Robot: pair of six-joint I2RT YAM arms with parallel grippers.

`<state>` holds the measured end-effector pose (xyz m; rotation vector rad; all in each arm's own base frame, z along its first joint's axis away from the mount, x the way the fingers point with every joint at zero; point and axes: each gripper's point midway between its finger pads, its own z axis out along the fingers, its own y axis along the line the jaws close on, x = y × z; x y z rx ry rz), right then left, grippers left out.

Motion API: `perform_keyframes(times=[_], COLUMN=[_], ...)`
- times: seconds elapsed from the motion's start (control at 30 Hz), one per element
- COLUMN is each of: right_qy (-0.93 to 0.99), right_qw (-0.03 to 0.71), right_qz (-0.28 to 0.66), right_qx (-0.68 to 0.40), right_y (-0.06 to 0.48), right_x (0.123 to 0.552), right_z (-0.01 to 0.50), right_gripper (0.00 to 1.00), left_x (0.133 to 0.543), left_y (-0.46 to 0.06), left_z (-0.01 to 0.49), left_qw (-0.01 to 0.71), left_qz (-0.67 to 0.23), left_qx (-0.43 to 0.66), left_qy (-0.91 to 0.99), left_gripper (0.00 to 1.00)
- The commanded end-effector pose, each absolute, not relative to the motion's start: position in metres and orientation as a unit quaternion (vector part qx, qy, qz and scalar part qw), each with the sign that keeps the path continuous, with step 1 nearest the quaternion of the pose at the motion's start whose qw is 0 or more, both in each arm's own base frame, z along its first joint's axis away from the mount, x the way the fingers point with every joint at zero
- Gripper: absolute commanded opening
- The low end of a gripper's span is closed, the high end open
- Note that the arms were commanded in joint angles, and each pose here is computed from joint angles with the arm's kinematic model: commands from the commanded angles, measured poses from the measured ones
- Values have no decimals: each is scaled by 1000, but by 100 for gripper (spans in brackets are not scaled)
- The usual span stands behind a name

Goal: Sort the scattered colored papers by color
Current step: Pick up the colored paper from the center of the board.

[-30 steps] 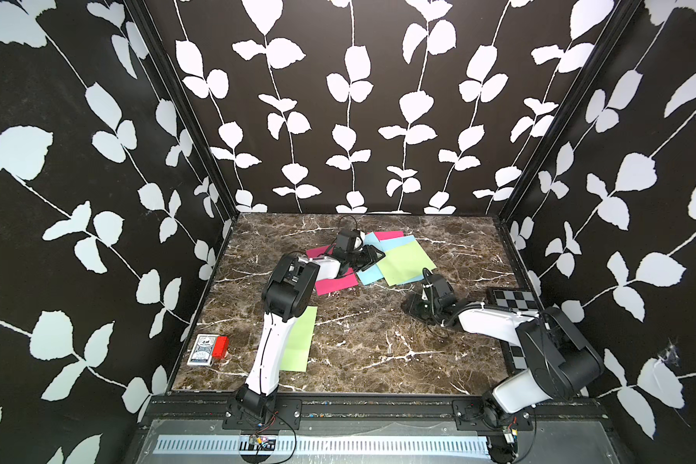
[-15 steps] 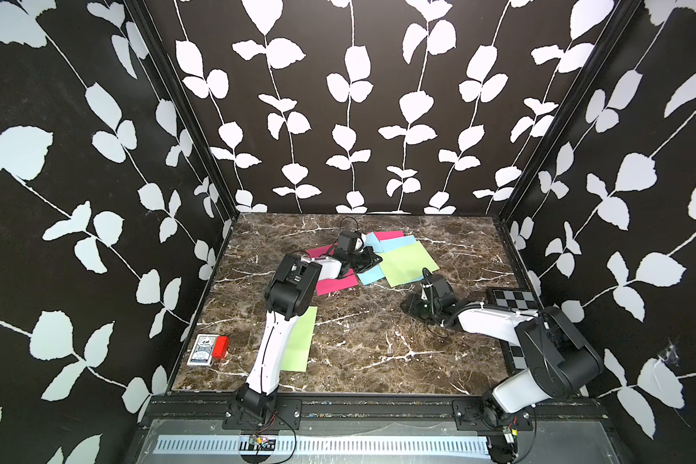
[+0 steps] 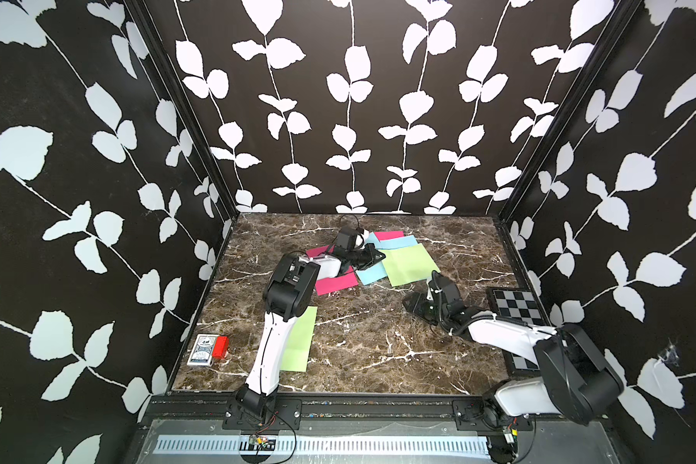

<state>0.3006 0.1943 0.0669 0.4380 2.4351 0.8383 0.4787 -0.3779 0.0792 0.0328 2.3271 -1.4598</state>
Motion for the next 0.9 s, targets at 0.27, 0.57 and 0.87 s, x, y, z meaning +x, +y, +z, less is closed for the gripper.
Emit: perform_keyframes(times=[0.27, 0.57, 0.87], right_qy=[764, 679, 615], right_qw=[383, 400, 353], right_qz=[437, 523, 606], right_qx=[280, 325, 360], right_y=[175, 182, 209], right_x=[321, 345, 376], right_z=[122, 147, 146], right_gripper=[74, 75, 77], left_x=[462, 456, 451], left_y=[-371, -367, -349], left_z=[209, 244, 263], left_qw=[278, 294, 318], left_qz=[-584, -626, -653], left_qx=[62, 40, 16], left_qy=[760, 721, 687], left_gripper=[0, 0, 0])
